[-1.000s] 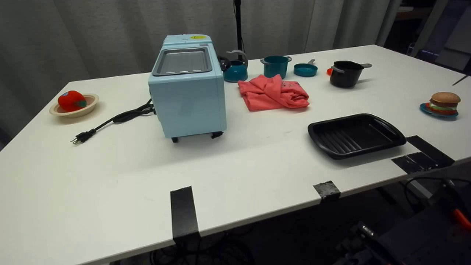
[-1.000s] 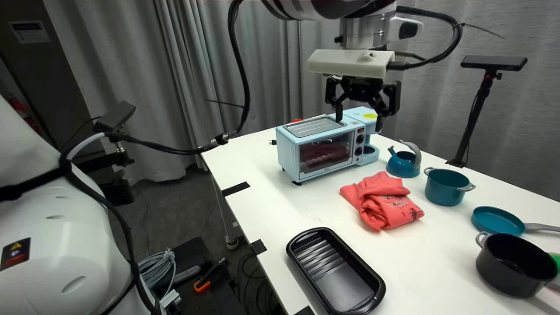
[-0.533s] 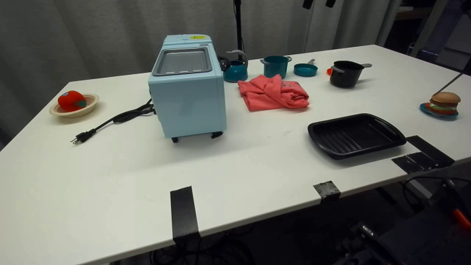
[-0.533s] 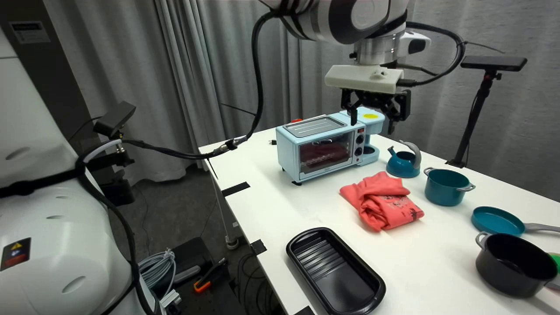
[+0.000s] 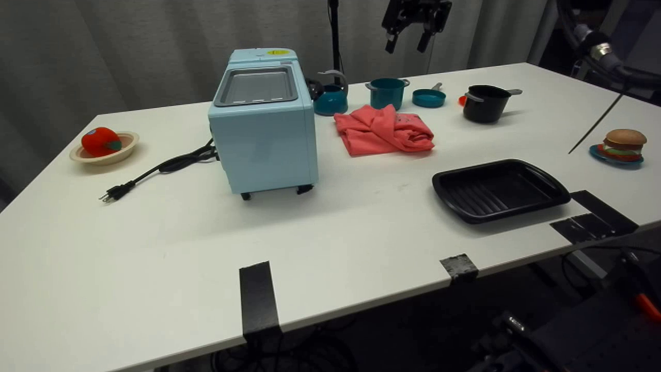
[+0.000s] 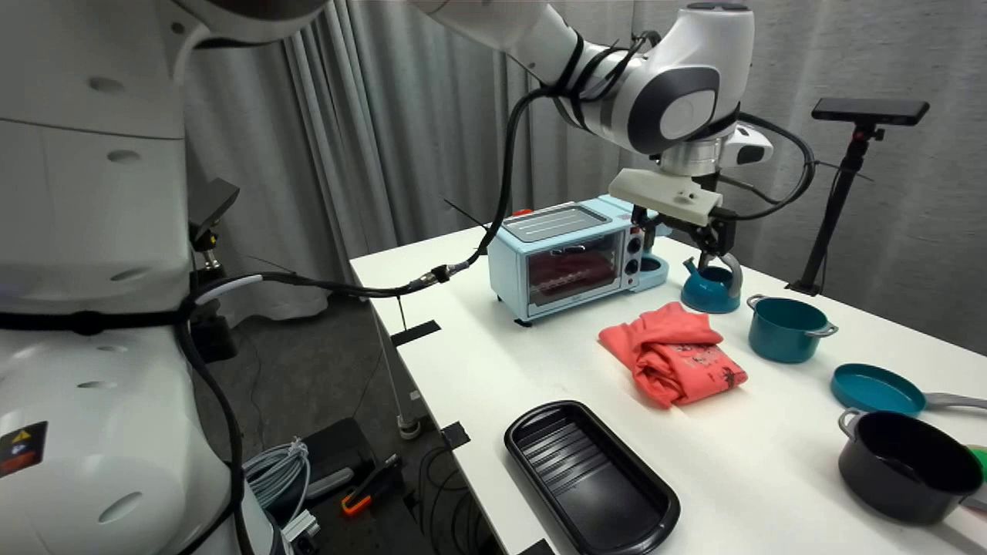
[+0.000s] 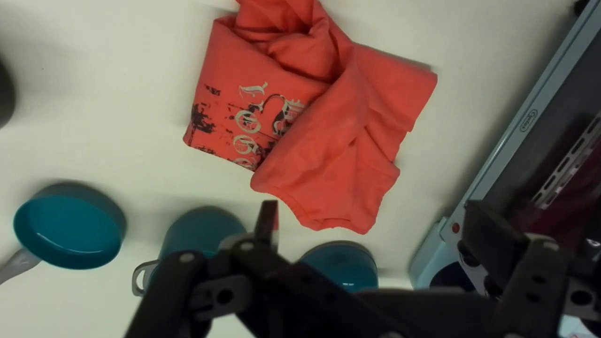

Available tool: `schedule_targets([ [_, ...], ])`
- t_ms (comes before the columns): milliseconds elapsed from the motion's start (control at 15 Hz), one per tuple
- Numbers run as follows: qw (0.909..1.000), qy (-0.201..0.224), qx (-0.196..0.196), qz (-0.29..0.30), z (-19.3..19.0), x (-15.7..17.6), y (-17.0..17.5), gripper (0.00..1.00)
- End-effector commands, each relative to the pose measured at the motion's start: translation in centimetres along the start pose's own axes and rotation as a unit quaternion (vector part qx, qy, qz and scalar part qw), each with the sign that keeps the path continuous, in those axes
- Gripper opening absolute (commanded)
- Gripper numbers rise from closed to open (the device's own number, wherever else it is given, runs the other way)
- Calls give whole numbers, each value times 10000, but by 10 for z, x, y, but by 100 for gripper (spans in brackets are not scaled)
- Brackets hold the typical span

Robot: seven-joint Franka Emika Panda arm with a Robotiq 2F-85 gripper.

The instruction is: Unfold the cloth

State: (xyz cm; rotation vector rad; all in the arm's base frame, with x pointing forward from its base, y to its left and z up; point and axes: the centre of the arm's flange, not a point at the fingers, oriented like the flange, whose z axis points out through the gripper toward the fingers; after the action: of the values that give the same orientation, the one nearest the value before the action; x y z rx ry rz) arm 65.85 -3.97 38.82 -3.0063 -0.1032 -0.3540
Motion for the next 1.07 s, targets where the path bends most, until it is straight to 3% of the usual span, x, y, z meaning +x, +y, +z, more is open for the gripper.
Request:
schedule_targets([
  [0,9991,31,36,416,27,51,19,100],
  [400,9960,-155,-118,875,79,78,37,100],
  [1000,9903,-908,-387,979,135,82,53,100],
])
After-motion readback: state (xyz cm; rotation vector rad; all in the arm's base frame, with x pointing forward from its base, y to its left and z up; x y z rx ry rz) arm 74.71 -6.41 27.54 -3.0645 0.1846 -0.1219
